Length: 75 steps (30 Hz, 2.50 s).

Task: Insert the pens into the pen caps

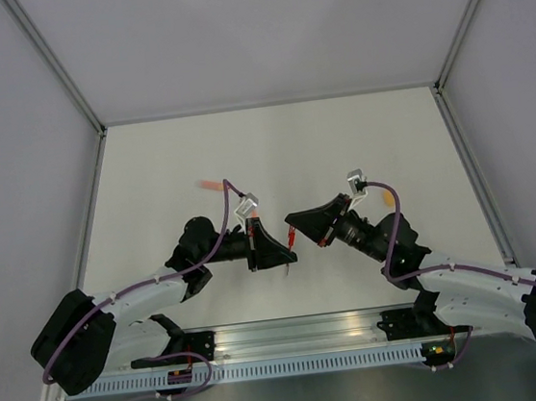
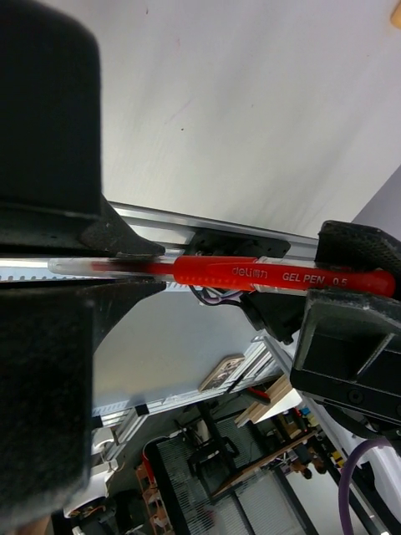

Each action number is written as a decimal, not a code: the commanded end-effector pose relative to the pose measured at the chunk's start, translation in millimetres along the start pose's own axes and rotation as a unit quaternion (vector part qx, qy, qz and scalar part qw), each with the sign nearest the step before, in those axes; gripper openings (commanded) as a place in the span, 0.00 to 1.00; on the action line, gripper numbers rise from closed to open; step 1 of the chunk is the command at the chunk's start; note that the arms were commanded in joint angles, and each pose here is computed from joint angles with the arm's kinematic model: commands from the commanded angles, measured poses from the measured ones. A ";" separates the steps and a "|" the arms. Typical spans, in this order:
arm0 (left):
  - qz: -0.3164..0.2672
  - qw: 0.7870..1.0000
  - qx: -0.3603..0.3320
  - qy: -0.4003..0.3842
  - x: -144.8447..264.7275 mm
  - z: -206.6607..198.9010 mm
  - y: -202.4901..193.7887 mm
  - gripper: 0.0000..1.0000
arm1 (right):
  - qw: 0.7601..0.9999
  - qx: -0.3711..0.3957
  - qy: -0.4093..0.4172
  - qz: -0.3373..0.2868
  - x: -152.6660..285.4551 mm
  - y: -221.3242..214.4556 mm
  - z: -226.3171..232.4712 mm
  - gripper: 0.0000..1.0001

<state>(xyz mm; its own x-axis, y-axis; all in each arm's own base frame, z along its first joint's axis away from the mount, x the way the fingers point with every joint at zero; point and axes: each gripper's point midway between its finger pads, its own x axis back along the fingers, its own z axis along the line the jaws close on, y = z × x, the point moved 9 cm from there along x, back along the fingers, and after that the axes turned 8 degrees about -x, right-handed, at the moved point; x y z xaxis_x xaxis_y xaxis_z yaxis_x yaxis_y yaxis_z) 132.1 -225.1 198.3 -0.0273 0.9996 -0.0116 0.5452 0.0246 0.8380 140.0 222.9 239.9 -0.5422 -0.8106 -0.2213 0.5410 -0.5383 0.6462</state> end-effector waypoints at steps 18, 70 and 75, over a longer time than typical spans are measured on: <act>-0.175 0.974 -0.059 0.135 -5.5 22.0 100.0 0.02 | 0.984 -0.088 0.032 0.148 22.1 -78.9 2.0 0.00; -0.136 0.874 -0.051 0.464 66.3 52.0 37.5 1.00 | 0.884 -0.002 -0.439 0.161 -144.4 -14.8 -193.1 0.02; -0.139 0.875 -0.053 0.460 67.3 49.7 36.9 1.00 | 0.872 0.003 -0.464 0.158 -143.8 -21.7 -207.5 0.09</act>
<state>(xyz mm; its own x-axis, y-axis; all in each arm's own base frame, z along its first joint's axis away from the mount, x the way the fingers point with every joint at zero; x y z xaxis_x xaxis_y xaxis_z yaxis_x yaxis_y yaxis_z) 190.5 -160.0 199.1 -0.8149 0.5422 0.2046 0.3737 0.2218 0.9006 325.2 295.8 98.0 -0.6088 -0.3950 0.6879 0.7924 -0.2615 0.5511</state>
